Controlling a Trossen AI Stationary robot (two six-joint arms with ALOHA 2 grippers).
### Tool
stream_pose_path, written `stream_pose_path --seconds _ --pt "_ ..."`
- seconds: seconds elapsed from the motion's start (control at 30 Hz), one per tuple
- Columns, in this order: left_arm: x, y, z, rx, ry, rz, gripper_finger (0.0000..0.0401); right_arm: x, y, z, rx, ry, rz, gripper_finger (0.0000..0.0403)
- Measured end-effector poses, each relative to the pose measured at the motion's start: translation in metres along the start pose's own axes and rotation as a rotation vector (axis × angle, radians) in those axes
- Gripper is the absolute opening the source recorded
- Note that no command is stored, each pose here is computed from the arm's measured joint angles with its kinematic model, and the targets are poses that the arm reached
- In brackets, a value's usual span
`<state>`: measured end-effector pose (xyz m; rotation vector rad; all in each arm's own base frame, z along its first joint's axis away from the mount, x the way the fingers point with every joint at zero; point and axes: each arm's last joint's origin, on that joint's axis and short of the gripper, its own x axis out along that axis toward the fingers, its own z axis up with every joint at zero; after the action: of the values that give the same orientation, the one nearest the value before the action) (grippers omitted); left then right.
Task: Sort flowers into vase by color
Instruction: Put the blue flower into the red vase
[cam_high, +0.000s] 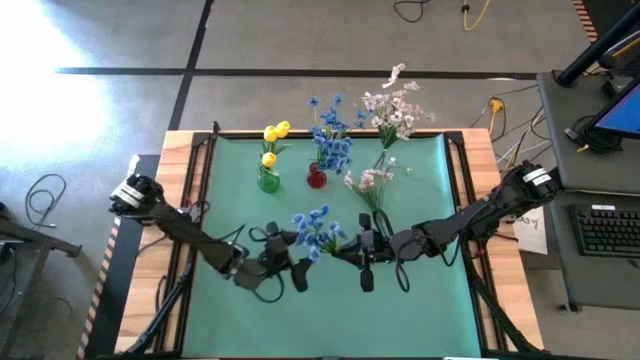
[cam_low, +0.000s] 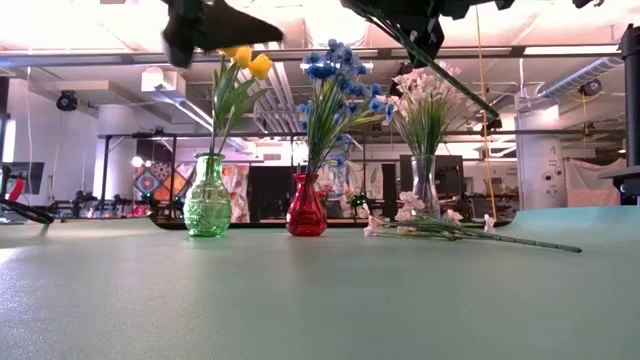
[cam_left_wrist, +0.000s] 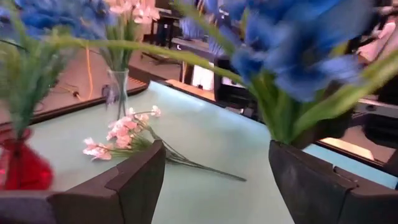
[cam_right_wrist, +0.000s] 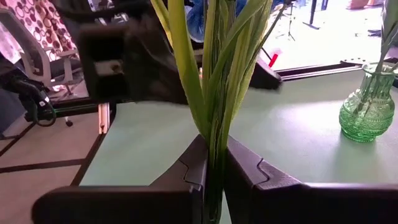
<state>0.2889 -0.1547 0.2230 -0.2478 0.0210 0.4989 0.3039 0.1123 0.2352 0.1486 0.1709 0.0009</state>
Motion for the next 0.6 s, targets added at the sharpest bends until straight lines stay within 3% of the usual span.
stream_pose_path --seconds 0.2,0.37,0.5,0.6 --pt "0.022 -0.002 -0.007 0.014 -0.021 -0.137 0.0263 0.0 0.0 0.0 0.0 0.0 0.0 0.0027" --pt "0.023 -0.005 -0.004 0.044 -0.107 -0.164 0.026 0.0 0.0 0.0 0.001 -0.003 0.0 0.0027" --pt "0.023 -0.008 0.002 0.047 -0.15 -0.255 0.026 0.0 0.0 0.0 -0.006 0.003 0.004 0.0027" --pt "0.026 -0.006 0.004 0.031 -0.156 -0.245 0.026 0.0 0.0 0.0 -0.008 0.003 0.004 0.0027"
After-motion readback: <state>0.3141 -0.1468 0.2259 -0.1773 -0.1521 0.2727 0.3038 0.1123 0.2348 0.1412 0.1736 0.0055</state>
